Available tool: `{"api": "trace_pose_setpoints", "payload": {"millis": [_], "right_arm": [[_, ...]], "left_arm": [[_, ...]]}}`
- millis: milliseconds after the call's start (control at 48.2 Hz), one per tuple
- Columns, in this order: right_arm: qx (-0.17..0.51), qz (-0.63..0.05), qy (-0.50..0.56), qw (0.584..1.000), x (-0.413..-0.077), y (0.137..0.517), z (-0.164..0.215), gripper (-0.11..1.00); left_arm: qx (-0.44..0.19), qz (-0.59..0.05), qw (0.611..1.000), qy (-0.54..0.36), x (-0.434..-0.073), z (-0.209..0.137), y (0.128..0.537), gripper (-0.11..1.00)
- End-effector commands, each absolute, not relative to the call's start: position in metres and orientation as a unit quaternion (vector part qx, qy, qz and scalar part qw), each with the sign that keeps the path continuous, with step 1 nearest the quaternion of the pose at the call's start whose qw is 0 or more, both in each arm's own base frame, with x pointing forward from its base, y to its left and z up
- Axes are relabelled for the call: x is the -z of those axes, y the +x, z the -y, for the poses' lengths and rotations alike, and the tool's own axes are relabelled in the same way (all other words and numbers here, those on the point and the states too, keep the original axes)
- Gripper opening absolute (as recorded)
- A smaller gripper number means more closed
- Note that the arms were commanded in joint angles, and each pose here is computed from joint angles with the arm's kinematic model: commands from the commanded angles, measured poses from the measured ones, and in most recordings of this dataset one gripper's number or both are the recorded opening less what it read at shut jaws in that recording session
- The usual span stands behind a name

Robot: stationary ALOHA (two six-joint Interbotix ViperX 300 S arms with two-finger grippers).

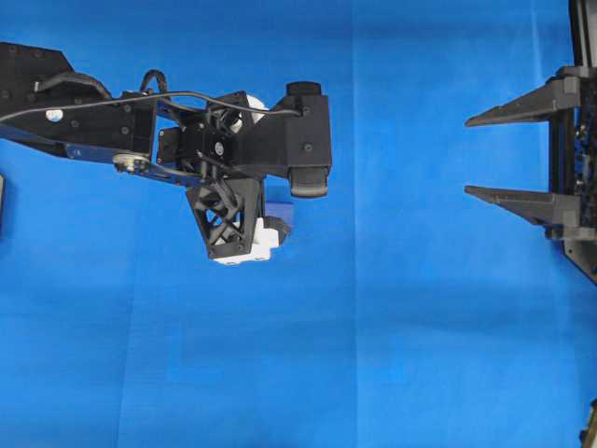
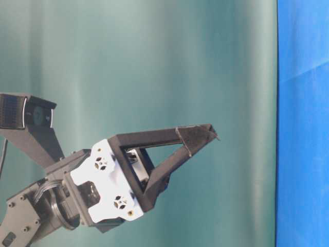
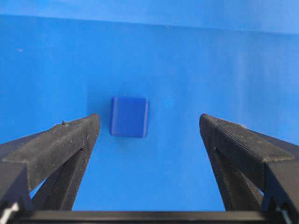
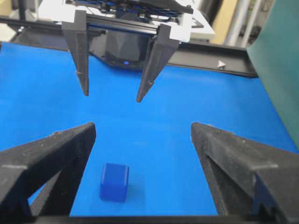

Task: Handover the blue block to the right arm after grasping it with the left arm, then place it in the designated position.
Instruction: 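Move the open left gripper over the dark-blue cube, then lower the left gripper around the blue cube and close it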

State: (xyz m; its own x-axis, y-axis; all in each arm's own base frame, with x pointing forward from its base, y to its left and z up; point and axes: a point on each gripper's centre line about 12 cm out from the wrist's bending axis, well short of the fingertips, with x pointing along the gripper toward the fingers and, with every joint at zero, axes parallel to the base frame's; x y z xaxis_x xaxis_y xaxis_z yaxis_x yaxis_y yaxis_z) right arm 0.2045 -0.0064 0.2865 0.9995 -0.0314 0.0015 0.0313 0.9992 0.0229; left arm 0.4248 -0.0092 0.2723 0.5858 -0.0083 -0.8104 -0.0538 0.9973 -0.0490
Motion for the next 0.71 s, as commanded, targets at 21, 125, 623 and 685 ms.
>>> {"api": "trace_pose_setpoints", "payload": {"millis": [21,125,623,685], "right_arm": [[0.016,0.014,0.013,1.000,-0.297,0.207,0.007,0.96],[0.016,0.012,0.013,1.000,-0.297,0.207,0.007,0.96],[0.017,0.006,0.013,1.000,-0.294,0.209,0.007,0.96],[0.017,0.005,0.013,1.000,-0.293,0.209,0.007,0.96]], "left_arm": [[-0.012,-0.436,0.899,-0.034,-0.287,0.008,0.427,0.92],[-0.012,-0.436,0.899,-0.034,-0.288,0.008,0.427,0.92],[-0.013,-0.406,0.913,-0.036,-0.249,0.006,0.423,0.92],[-0.013,-0.403,0.914,-0.035,-0.241,0.005,0.421,0.92]]}}
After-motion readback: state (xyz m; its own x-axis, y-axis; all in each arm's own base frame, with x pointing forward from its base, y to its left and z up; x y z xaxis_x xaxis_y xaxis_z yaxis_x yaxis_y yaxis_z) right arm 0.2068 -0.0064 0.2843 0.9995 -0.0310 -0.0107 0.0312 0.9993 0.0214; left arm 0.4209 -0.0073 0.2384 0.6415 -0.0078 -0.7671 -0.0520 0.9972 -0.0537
